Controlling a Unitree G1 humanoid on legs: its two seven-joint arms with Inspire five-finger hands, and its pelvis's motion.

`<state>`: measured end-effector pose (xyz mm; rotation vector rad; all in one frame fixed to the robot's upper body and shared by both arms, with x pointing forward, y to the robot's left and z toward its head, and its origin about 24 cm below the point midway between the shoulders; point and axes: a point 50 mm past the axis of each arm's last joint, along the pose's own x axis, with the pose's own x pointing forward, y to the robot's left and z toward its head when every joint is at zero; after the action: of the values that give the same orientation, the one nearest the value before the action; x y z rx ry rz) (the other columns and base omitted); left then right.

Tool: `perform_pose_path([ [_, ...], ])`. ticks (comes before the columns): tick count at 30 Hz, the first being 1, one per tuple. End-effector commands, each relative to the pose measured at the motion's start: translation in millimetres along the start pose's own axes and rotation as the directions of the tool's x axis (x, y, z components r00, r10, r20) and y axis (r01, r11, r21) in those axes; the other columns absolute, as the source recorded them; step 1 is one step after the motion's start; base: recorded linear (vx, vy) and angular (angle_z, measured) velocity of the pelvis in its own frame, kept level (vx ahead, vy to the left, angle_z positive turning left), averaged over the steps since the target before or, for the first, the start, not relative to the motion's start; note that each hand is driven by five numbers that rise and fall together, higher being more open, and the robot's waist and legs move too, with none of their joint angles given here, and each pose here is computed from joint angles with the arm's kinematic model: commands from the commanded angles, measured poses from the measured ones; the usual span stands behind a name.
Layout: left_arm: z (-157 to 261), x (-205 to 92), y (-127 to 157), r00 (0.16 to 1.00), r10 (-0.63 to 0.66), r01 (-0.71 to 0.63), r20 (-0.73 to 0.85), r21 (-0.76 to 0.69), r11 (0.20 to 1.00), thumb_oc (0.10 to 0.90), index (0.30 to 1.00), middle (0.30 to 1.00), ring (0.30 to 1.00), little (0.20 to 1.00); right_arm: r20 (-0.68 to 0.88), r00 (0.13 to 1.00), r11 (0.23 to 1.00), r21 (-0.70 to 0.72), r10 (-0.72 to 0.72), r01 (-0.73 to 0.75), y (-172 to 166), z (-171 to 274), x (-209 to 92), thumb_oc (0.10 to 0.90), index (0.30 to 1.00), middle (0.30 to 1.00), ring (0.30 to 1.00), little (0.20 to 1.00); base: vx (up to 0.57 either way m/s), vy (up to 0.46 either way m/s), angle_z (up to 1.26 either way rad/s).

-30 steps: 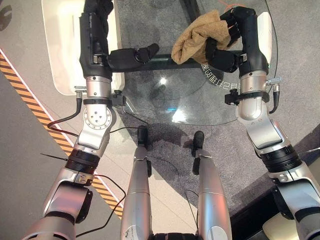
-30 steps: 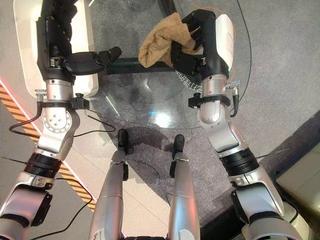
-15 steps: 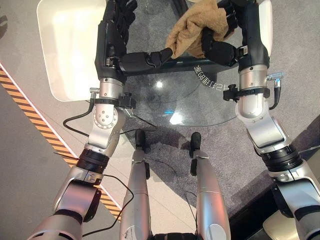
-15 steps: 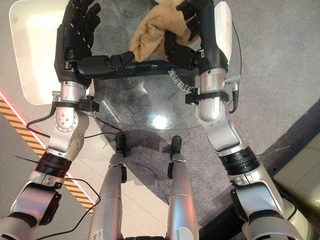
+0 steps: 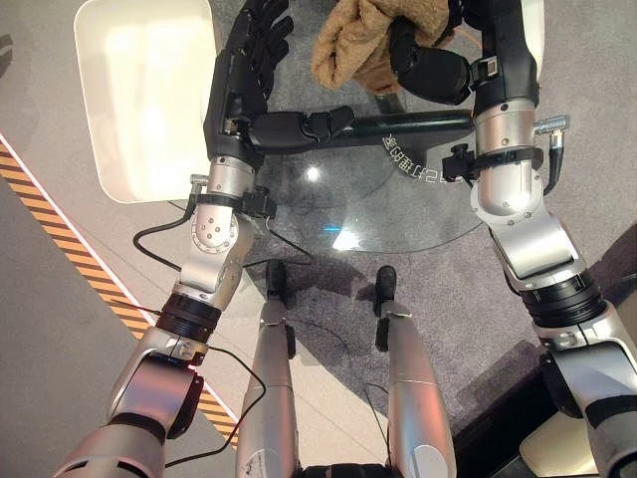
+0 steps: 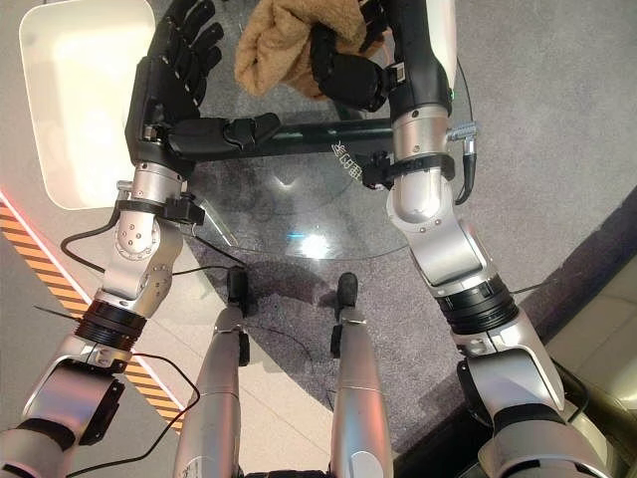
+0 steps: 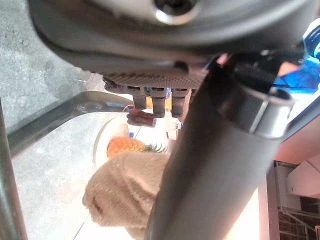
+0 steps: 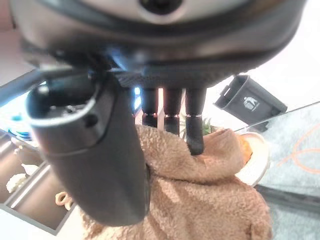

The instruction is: Wipe the table with a cloth and put it in the basket.

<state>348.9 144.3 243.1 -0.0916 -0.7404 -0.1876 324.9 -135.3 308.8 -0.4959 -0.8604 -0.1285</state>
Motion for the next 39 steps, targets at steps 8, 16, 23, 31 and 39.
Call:
perform_pose_path([
  [8,51,39,-26,0.965,-0.088,0.101,0.247,-0.042,0.994,0.800,0.900,0.900,0.900,0.900,0.460,0.887,0.946,0.305,-0.044,-0.111,-11,114,13,0.100,0.300,0.300,0.300,0.200,0.00,0.000,0.00],
  [16,51,42,-33,0.965,-0.093,0.111,0.247,-0.061,0.992,0.800,0.900,0.900,0.900,0.900,0.465,0.885,0.907,0.364,0.019,-0.210,-1,114,8,0.100,0.300,0.300,0.300,0.200,0.00,0.000,0.00],
  [23,50,43,-37,0.965,-0.097,0.115,0.244,-0.058,0.992,0.800,0.900,0.900,0.900,0.900,0.481,0.876,0.886,0.390,0.038,-0.252,2,117,5,0.100,0.300,0.300,0.300,0.200,0.00,0.000,0.00],
  [31,46,43,-37,0.969,-0.105,0.120,0.225,-0.057,0.991,0.800,0.900,0.900,0.900,0.900,0.493,0.868,0.870,0.402,0.057,-0.285,4,121,4,0.100,0.300,0.300,0.300,0.200,0.00,0.000,0.00],
  [39,41,44,-37,0.975,-0.097,0.108,0.201,-0.042,0.993,0.800,0.900,0.900,0.900,0.900,0.507,0.859,0.859,0.410,0.064,-0.306,5,123,4,0.100,0.300,0.300,0.300,0.200,0.00,0.000,0.00],
])
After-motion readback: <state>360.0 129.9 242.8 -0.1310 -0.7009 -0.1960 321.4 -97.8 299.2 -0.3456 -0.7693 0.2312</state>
